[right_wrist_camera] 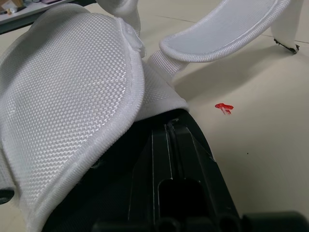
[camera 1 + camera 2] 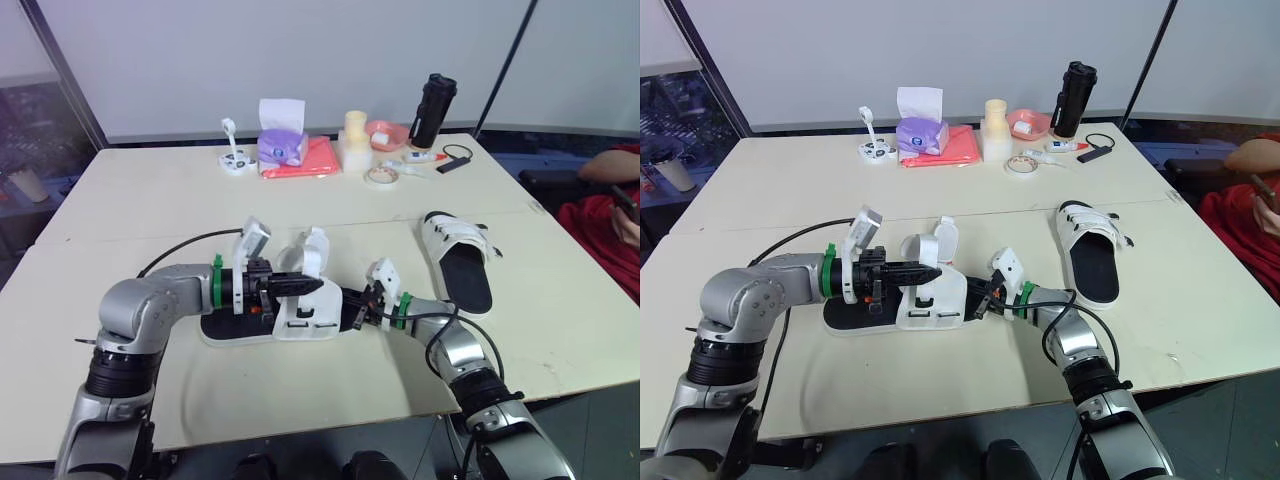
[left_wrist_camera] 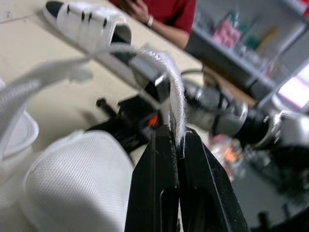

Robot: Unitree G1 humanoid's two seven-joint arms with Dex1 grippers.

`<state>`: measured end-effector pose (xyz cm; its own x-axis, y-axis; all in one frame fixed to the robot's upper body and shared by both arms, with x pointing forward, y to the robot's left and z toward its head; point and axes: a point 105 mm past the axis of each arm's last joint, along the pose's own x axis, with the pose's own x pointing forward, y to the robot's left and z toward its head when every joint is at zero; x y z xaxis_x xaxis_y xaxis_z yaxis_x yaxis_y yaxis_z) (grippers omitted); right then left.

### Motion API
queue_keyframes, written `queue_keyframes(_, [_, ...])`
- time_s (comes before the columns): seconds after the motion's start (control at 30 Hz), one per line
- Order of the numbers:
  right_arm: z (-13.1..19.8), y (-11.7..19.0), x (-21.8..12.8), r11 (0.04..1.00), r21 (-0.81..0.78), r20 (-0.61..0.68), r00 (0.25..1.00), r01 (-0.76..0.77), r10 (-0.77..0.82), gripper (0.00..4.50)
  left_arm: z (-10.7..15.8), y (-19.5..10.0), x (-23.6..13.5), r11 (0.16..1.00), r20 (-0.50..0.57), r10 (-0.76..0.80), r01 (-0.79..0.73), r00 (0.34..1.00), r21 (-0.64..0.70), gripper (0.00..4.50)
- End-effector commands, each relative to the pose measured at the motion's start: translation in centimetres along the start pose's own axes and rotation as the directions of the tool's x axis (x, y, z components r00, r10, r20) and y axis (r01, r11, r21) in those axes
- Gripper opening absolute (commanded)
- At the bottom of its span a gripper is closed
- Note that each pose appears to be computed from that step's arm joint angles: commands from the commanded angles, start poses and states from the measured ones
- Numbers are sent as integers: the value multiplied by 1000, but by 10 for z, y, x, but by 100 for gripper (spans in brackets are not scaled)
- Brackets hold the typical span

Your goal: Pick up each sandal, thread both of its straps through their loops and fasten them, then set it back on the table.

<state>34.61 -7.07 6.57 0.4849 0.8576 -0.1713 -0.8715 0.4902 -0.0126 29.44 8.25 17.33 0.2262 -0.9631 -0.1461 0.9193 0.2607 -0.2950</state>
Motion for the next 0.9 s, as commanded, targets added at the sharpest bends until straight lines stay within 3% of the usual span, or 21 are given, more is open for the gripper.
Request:
queue_keyframes(0.03, [-63, 2, -14, 993, 108, -220, 975, 54, -29, 0, 8, -3, -2, 998, 18, -21, 20, 1000, 67, 6])
queue_keyframes(0.53, [-62, 1, -17, 993, 104, -226, 974, 56, -32, 0, -15, 3, -7, 1000, -14, -14, 14, 1000, 7, 6])
queue_keyframes(0.9, [-63, 2, -16, 993, 108, -226, 974, 55, -30, 0, -12, 6, -7, 1000, 19, 5, -5, 1000, 0, 6])
